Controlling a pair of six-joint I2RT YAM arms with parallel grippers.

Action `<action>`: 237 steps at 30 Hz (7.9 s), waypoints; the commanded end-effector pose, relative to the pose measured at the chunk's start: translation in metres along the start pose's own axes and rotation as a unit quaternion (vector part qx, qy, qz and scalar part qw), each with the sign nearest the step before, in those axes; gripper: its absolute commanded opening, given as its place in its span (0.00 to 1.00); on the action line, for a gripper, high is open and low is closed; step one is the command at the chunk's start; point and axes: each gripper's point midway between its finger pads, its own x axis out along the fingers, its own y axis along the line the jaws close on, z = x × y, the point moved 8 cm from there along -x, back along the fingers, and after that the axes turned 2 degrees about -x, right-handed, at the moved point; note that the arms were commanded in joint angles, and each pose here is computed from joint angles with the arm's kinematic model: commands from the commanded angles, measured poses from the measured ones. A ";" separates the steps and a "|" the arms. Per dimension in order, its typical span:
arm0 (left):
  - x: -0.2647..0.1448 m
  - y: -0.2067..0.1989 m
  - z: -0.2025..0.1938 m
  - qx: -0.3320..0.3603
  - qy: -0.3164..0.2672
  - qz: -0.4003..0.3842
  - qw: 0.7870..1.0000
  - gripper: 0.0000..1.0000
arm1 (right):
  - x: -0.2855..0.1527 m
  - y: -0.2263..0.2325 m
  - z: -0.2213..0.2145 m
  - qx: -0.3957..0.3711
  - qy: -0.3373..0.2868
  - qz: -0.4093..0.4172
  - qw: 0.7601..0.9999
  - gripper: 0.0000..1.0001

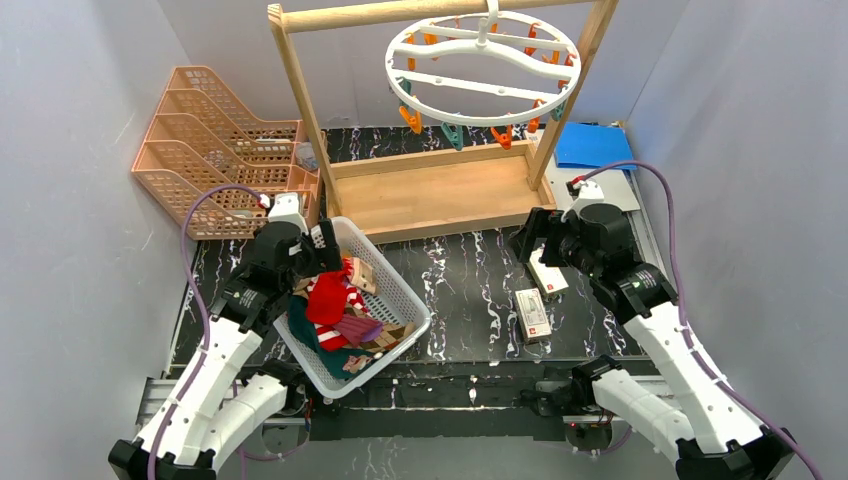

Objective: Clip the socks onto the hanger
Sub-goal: Pick up the sock from the bin.

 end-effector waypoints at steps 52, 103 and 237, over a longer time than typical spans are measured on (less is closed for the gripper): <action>-0.027 0.012 0.004 -0.005 -0.080 0.051 0.996 0.95 | 0.102 0.299 -0.188 -0.235 0.108 0.219 0.941 0.58; -0.026 0.009 0.001 -0.003 -0.076 0.042 0.996 0.97 | -0.013 0.225 -0.119 -0.245 0.136 0.284 0.917 0.01; -0.190 -0.086 0.106 -0.465 -0.031 -0.530 0.709 0.99 | -0.102 0.300 0.060 -0.055 -0.324 0.481 0.812 0.01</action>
